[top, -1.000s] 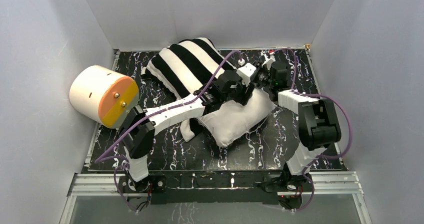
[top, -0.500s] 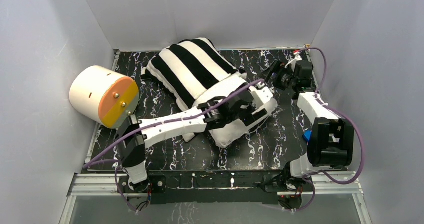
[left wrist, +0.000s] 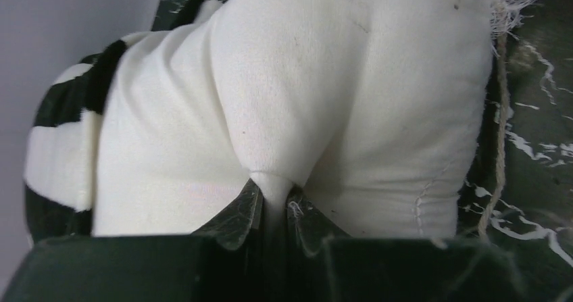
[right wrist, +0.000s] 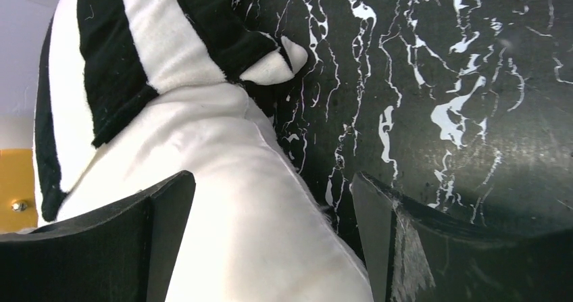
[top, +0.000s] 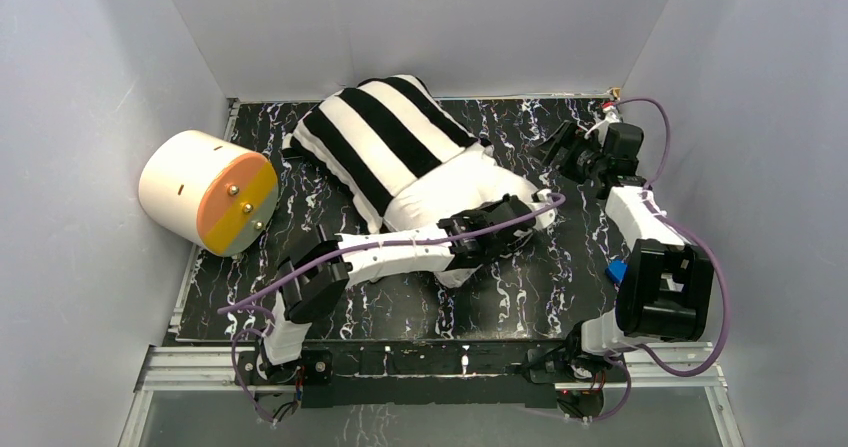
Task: Put the pillow into the pillowcase
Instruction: Stuff the pillow into the pillowcase.
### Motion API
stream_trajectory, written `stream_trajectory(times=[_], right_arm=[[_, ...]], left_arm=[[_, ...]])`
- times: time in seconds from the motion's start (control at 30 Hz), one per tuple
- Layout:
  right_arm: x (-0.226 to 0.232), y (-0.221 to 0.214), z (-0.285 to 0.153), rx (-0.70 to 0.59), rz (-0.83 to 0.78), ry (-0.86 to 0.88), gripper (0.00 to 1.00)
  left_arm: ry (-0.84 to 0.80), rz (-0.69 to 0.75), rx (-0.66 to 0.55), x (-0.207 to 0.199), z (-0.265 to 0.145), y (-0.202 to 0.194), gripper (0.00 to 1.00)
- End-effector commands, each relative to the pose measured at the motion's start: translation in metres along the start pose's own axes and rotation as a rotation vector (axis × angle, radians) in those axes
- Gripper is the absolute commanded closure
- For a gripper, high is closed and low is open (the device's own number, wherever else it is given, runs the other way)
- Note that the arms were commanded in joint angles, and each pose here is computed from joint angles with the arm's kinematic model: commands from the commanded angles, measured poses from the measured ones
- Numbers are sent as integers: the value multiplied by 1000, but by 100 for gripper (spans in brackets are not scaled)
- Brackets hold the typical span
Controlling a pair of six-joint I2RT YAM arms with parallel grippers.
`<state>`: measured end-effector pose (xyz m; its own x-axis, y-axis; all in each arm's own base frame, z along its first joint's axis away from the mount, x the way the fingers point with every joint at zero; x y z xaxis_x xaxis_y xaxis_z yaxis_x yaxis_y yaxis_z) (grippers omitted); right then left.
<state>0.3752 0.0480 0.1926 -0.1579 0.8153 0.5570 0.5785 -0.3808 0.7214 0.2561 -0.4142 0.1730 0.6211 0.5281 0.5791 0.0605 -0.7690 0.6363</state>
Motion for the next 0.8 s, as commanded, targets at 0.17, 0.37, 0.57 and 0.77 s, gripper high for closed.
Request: stream_trajectory(times=[0.17, 0.37, 0.57, 0.77], right_arm=[[-21, 40, -36, -116, 28, 22, 9], [-30, 38, -38, -129, 79, 78, 15], [-29, 22, -24, -114, 125, 191, 28], [-10, 5, 17, -90, 100, 345, 32]], left_arm=[[398, -102, -87, 143, -65, 61, 100], [543, -204, -170, 215, -99, 84, 100], [611, -271, -244, 253, -120, 98, 100], [620, -313, -289, 264, -133, 106, 100]])
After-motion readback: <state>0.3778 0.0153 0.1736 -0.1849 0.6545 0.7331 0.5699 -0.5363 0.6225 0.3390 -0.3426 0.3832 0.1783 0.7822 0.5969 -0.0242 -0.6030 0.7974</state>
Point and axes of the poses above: each gripper's point midway between its finger pads, its own z axis out along the fingers, its own x axis along the line the jaws close on, y = z × x, the point moved 5 cm from there along -z, back along the fingers, and after that the axes turned 5 degrees about -z, right-handed, at the moved point
